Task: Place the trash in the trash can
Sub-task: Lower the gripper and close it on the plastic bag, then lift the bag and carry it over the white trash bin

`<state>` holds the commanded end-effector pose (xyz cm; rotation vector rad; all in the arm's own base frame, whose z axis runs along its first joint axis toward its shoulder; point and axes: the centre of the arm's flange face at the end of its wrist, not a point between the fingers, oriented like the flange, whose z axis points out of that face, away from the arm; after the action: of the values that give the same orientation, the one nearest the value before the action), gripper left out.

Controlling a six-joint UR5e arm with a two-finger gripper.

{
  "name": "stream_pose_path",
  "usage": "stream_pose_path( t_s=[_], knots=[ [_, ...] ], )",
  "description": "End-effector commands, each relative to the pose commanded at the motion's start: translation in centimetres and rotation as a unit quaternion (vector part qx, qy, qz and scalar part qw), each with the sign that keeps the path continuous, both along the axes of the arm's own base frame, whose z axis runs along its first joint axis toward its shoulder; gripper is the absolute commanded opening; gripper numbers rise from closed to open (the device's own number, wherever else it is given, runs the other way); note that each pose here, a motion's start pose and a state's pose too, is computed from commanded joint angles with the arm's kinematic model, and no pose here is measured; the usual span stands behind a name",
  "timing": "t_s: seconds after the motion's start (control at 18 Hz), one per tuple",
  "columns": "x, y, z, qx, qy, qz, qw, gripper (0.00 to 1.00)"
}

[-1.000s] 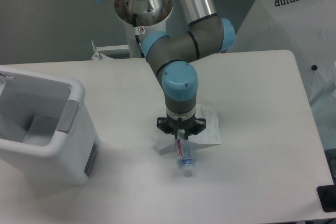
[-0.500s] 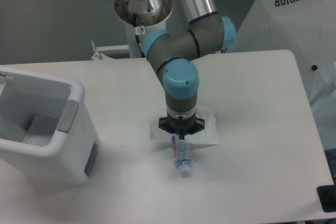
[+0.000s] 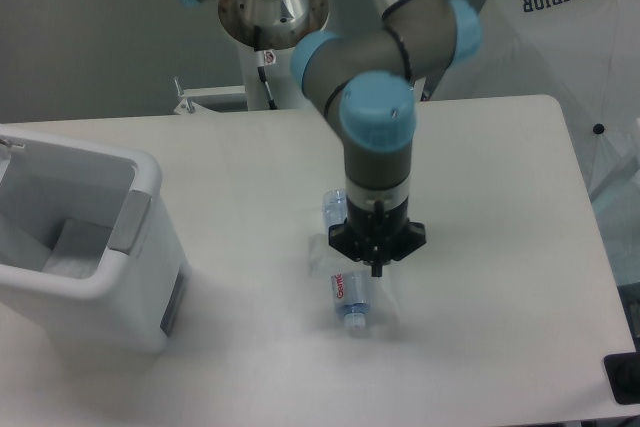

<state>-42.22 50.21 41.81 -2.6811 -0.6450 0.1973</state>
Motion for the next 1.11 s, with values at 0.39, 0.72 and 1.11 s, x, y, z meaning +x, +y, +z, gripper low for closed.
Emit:
stream_pose_path(
  t_s=[0.39,0.72,1.11],
  knots=[
    [2.0,0.5,9.8,0.110,0.019,-0.027,0.9934,0.00],
    [6.4,0.5,14.9,0.180,0.011,-0.074,0.9808,0.00],
    [13.6,2.4,18.0,0.221,-0.007,-0.144,0.9645,0.00]
  ],
)
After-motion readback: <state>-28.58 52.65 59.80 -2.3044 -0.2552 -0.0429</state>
